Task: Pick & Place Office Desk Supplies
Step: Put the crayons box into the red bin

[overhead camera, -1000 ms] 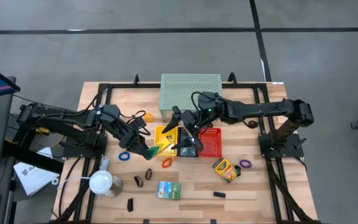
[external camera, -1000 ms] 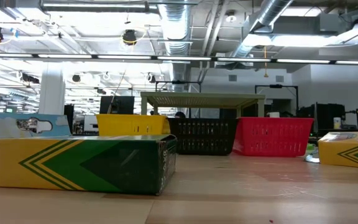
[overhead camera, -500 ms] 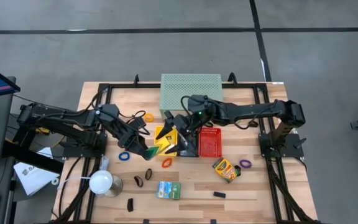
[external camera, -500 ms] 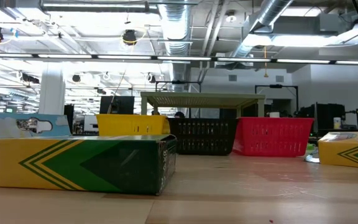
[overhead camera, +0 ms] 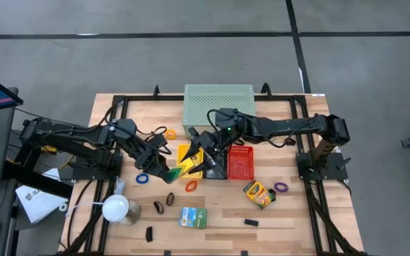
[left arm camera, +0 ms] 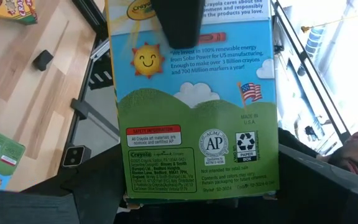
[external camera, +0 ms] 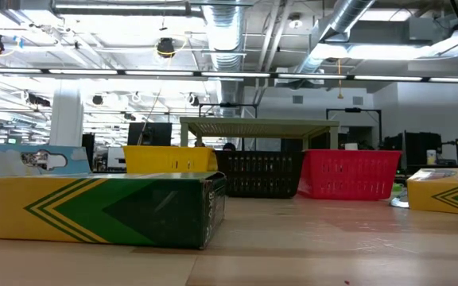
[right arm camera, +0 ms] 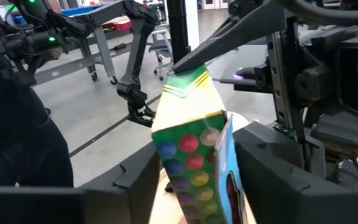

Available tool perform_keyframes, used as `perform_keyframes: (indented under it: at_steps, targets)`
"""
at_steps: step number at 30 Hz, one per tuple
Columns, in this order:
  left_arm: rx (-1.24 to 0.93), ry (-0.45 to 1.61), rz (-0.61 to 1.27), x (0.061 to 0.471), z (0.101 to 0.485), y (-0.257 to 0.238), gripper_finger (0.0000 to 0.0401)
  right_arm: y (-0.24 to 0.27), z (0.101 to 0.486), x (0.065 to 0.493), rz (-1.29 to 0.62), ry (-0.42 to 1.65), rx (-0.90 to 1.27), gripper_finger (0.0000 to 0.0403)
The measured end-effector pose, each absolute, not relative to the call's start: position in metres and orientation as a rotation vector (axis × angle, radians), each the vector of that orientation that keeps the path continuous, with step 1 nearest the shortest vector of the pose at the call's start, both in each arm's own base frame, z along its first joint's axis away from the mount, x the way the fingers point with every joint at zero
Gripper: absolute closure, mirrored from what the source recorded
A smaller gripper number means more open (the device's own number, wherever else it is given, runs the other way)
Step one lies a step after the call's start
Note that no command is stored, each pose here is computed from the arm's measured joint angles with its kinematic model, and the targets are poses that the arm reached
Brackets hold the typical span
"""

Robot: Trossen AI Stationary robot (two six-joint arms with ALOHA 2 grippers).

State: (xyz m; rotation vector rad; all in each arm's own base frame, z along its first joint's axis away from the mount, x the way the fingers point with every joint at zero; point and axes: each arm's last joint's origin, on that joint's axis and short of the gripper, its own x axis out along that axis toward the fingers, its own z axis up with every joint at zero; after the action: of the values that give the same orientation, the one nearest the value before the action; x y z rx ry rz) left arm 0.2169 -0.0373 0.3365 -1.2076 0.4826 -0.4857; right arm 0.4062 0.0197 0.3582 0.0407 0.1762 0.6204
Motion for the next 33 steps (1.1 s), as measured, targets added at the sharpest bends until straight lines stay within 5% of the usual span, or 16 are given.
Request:
perform_keyframes:
  at_steps: [10,33]
  targets:
    - [-1.206,0.476,-0.488,0.217,0.337,-0.037,0.0054,0.022,0.361,0.406,0.664,0.152,0.045,0.0291]
    - [-1.179,0.538,-0.5,0.176,0.346,-0.033,0.0039,0.011,0.386,0.4,0.71,0.208,0.068,0.0285]
